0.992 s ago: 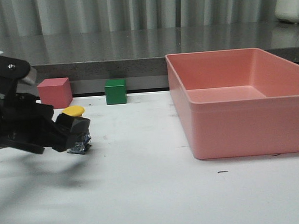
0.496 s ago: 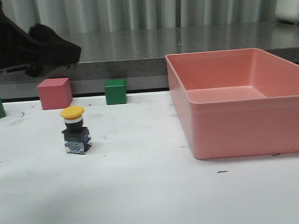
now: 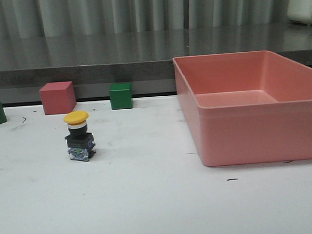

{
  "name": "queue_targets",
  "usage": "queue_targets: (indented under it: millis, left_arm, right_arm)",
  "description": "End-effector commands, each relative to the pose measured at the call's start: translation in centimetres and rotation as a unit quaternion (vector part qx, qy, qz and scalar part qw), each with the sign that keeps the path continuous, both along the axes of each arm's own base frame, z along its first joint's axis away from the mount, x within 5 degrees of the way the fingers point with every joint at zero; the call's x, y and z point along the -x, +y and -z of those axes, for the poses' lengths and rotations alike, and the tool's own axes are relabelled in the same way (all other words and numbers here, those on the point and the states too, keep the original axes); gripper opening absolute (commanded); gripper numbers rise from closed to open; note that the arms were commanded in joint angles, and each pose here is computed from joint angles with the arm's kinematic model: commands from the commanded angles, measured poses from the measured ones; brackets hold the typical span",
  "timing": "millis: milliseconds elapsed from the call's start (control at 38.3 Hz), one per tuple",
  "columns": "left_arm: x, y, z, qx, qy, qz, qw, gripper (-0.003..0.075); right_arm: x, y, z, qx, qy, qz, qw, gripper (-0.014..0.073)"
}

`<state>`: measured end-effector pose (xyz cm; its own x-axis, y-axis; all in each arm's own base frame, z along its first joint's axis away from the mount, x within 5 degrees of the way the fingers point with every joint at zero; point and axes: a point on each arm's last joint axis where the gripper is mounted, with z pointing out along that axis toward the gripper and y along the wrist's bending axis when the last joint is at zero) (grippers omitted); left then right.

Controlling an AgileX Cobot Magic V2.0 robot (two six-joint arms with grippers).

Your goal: Place and stand button with both arms

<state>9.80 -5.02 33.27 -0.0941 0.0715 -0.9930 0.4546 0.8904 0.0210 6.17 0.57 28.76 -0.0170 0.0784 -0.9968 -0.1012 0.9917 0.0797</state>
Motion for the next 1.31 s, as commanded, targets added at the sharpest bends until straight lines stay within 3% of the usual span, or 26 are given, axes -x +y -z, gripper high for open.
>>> queue_targets:
  millis: [0,940,1149,1279]
  left_arm:
    - [1.5,0.7,-1.7,0.035,-0.045,0.004,0.998,-0.0020]
    - [2.8,1.4,-2.0,0.051,-0.066,0.004,0.997,-0.0020]
    - [3.7,2.0,0.8,0.058,-0.057,-0.004,0.997,-0.0020]
    - [4.7,2.9,4.6,0.061,-0.054,-0.040,0.996,-0.0020]
  right_arm:
    - [0.1,0.0,-1.7,0.007,-0.056,0.000,0.998,-0.0063]
    - [0.1,0.0,-1.7,0.007,-0.056,0.000,0.998,-0.0063]
    - [0.1,0.0,-1.7,0.007,-0.056,0.000,0.998,-0.0063]
    - [0.1,0.0,-1.7,0.007,-0.056,0.000,0.998,-0.0063]
